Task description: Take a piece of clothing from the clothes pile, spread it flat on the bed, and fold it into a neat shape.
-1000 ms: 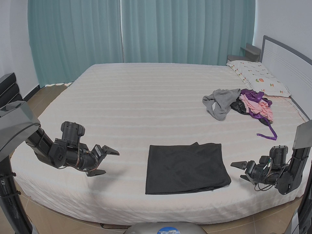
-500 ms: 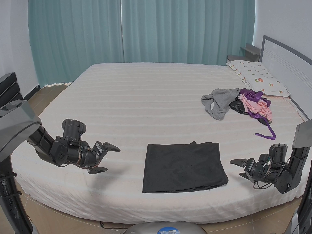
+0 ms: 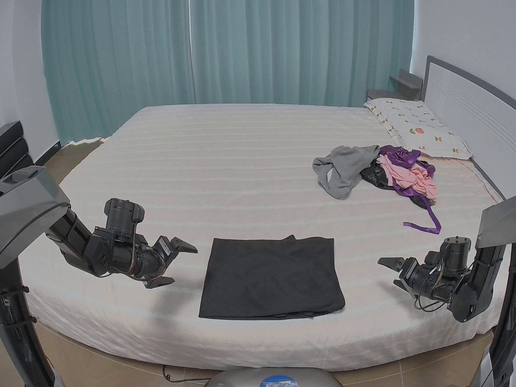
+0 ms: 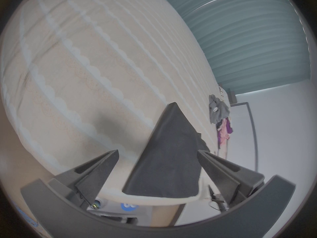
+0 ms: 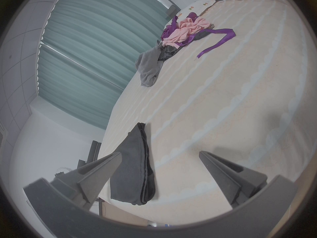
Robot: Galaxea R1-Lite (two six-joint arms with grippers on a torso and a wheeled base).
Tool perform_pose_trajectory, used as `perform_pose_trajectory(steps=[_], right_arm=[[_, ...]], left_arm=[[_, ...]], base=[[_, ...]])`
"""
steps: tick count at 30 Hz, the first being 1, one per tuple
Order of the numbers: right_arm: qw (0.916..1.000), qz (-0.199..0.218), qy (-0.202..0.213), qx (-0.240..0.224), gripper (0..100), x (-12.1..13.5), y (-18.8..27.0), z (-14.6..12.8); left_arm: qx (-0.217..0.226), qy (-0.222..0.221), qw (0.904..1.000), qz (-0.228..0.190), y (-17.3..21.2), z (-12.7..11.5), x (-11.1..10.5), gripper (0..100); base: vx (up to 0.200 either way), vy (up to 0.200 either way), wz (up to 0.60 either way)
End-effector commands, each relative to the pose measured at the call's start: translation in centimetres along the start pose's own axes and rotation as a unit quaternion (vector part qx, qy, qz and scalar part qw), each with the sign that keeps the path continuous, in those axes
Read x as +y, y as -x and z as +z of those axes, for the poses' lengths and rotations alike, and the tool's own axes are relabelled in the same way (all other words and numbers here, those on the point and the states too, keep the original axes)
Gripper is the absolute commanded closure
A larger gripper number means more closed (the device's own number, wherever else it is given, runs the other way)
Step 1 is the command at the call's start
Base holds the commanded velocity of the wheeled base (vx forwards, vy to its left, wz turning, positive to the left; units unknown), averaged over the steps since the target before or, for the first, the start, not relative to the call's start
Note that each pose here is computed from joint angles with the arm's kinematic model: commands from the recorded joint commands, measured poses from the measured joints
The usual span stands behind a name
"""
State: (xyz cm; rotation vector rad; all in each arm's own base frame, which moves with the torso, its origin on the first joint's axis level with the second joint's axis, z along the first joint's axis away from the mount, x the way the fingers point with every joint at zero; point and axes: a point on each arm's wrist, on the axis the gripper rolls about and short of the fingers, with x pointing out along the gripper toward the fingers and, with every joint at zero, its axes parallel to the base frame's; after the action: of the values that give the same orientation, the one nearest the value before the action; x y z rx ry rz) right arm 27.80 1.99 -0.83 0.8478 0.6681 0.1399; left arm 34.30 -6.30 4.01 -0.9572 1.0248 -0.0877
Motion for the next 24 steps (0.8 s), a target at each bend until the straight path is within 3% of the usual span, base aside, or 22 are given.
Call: perform_pose_trajectory(steps=[1, 5, 9, 15, 24], right_arm=[[0.9999, 0.0, -0.006, 0.009, 0, 0.1, -0.8, -1.0], [0.9999, -0.001, -0.006, 0.009, 0, 0.1, -1.0, -1.2], [0.9999, -0.001, -0.006, 0.013, 0, 0.1, -1.1, -1.4], [0.9999, 0.007, 0.0, 0.011, 0, 0.2, -1.4, -1.8], [0.9999, 0.012, 0.006, 0.008, 0, 0.3, -1.5, -2.1]], left_arm=[[-0.016, -0.042, 0.9981, 0.041, -1.7, -0.9, 0.3, 0], [-0.023, -0.106, 0.9925, 0.056, -3.5, -1.6, 0.7, 0], [-0.025, -0.129, 0.9905, 0.04, -4.5, -1.7, 0.7, 0], [-0.045, -0.195, 0.9797, 0.002, -7.1, -2.3, 1.1, 0], [-0.042, -0.212, 0.9763, -0.006, -8.4, -2.5, 0.7, 0]], base=[[0.0, 0.0, 0.0], [0.0, 0.0, 0.0], [0.0, 0.0, 0.0], [0.0, 0.0, 0.0], [0.0, 0.0, 0.0]])
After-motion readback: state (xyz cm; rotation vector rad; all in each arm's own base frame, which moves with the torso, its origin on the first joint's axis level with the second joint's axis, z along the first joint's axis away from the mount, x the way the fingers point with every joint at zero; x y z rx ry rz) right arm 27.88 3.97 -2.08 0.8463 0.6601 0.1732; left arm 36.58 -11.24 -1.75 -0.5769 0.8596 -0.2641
